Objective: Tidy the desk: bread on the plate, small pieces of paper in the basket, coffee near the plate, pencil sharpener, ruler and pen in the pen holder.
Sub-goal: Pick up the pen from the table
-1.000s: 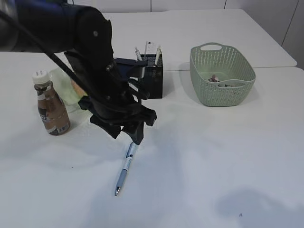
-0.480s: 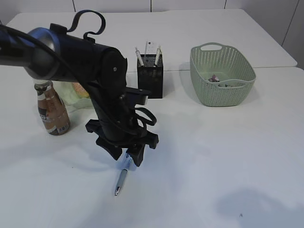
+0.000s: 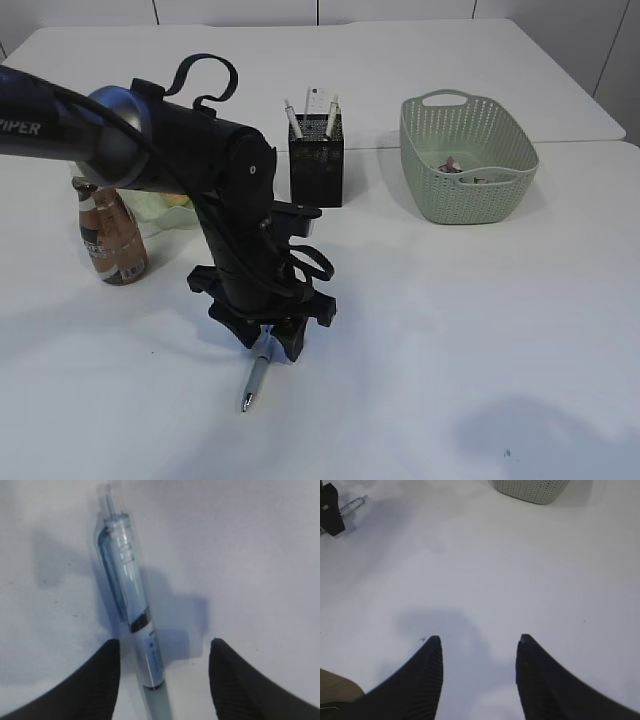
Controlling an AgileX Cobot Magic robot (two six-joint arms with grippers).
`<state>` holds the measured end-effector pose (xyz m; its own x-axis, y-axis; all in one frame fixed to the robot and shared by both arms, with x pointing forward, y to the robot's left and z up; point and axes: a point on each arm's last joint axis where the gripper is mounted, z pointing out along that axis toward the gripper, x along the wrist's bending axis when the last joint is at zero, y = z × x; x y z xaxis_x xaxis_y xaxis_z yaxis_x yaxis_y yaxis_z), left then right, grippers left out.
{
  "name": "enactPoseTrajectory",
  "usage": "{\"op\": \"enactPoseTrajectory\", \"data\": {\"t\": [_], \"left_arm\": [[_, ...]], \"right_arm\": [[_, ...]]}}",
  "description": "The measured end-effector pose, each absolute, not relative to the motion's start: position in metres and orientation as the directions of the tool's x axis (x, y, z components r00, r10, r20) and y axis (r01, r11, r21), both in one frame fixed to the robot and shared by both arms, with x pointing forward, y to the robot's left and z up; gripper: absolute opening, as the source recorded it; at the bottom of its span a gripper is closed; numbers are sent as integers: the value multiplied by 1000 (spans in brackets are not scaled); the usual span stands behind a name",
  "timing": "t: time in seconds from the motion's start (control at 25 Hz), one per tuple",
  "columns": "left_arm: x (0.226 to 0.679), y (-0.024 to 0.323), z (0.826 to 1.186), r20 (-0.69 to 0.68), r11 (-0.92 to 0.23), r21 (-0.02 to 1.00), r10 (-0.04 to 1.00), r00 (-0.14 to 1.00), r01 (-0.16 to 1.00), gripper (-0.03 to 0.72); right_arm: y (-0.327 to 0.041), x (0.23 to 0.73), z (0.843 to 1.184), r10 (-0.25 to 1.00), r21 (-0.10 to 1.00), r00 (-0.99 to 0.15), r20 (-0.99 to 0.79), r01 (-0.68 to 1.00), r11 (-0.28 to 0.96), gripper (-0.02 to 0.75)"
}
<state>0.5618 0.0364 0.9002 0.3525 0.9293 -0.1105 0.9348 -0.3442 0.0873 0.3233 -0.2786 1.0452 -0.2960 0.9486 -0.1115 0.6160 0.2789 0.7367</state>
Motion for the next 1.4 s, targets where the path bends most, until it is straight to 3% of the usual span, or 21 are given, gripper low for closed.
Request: {"op": "enactPoseTrajectory", "data": {"t": [0.24,0.92,1.4], "left_arm": [[563,36,898,-109,-345,94,929,354,934,390],[571,46,894,-93,-330,97,936,339,939,284],[570,44,894,-110,-318,92,939,327,944,276]], "right_arm": [[-279,323,1045,949,737,-296,-112,616,279,387],[-279,323,1045,949,737,-295,-117,615,281,387],[-279,323,1045,949,737,-295,-117,615,281,386]]}}
